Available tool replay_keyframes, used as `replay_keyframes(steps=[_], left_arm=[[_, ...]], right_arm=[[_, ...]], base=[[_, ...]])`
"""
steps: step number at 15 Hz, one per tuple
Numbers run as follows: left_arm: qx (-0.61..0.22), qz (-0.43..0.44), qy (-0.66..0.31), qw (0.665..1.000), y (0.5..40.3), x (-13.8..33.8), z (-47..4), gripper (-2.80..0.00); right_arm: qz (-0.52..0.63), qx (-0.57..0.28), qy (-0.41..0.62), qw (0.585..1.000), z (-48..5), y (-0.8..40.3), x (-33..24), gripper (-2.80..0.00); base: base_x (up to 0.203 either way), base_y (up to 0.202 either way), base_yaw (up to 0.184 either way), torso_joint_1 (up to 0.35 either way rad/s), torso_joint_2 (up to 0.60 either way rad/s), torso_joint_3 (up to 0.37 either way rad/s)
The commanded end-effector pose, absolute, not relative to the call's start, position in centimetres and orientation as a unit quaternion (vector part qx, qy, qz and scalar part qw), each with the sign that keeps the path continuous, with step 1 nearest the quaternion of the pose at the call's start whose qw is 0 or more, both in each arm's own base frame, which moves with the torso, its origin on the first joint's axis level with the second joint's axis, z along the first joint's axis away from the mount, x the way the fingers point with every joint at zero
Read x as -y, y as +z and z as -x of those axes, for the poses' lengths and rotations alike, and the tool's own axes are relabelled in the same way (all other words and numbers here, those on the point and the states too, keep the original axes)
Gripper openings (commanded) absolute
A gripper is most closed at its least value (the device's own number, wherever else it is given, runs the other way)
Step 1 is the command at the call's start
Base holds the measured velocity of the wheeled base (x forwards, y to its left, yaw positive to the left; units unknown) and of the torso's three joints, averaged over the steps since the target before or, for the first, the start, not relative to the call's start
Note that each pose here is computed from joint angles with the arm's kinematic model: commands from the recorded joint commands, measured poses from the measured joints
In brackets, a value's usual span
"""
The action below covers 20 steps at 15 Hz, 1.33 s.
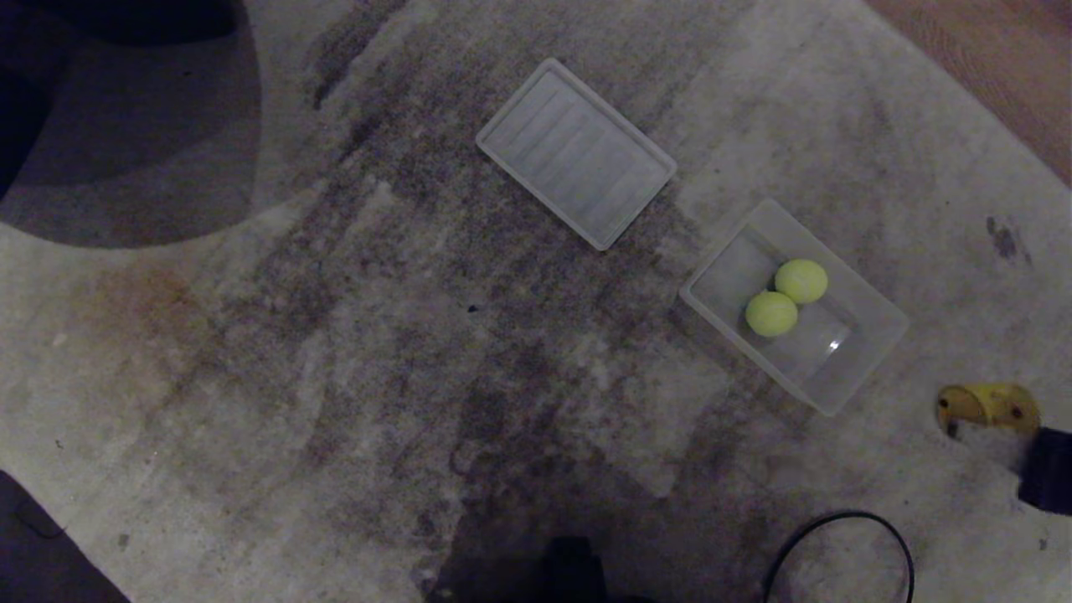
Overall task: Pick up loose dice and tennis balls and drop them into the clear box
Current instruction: Put the toys in the box
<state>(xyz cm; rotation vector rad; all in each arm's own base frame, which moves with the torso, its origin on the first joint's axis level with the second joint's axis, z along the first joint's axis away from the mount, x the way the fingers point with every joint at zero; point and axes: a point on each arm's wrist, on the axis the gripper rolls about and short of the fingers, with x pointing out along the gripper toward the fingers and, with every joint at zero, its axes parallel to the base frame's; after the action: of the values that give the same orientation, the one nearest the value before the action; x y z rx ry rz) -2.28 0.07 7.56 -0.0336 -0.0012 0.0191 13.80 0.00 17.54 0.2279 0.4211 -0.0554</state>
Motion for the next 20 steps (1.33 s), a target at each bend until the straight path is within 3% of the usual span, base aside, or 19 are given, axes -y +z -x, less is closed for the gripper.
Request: replay_keyframes(steps=[1,5,9,10,15,20], left_arm=[[-0.001,0.017,0.010,1.000,7.5,-0.1,2.3,-2.80],[-0.001,0.018,0.011,1.000,7.5,-0.1,2.3,-2.80],[-0.001,0.016,0.010,1.000,7.5,-0.1,2.3,-2.80],[-0.001,0.016,0.010,1.000,7.5,-0.1,2.3,-2.80],[-0.001,0.017,0.010,1.000,7.5,-0.1,2.3,-2.80],[-0.001,0.018,0.012,1.000,7.5,-0.1,2.3,-2.80]], right_arm=[[-0.121,-0.269,-0.049,0.954,-22.1,13.3,0.3,-2.80],[-0.146,-0.195,-0.077,0.967,-29.3,12.0,2.1,-2.80],[-0.172,-0.178,-0.074,0.966,-31.0,12.0,2.5,-2.80],[-0.173,-0.180,-0.073,0.966,-31.1,11.9,2.4,0.00],[-0.171,-0.172,-0.070,0.968,-30.8,12.5,2.4,0.00],[-0.169,-0.138,-0.062,0.974,-26.7,17.3,2.0,0.00]], base=[[0.000,0.000,0.000,0.000,0.00,0.000],[0.000,0.000,0.000,0.000,0.00,0.000],[0.000,0.000,0.000,0.000,0.00,0.000],[0.000,0.000,0.000,0.000,0.00,0.000],[0.000,0.000,0.000,0.000,0.00,0.000],[0.000,0.000,0.000,0.000,0.00,0.000]])
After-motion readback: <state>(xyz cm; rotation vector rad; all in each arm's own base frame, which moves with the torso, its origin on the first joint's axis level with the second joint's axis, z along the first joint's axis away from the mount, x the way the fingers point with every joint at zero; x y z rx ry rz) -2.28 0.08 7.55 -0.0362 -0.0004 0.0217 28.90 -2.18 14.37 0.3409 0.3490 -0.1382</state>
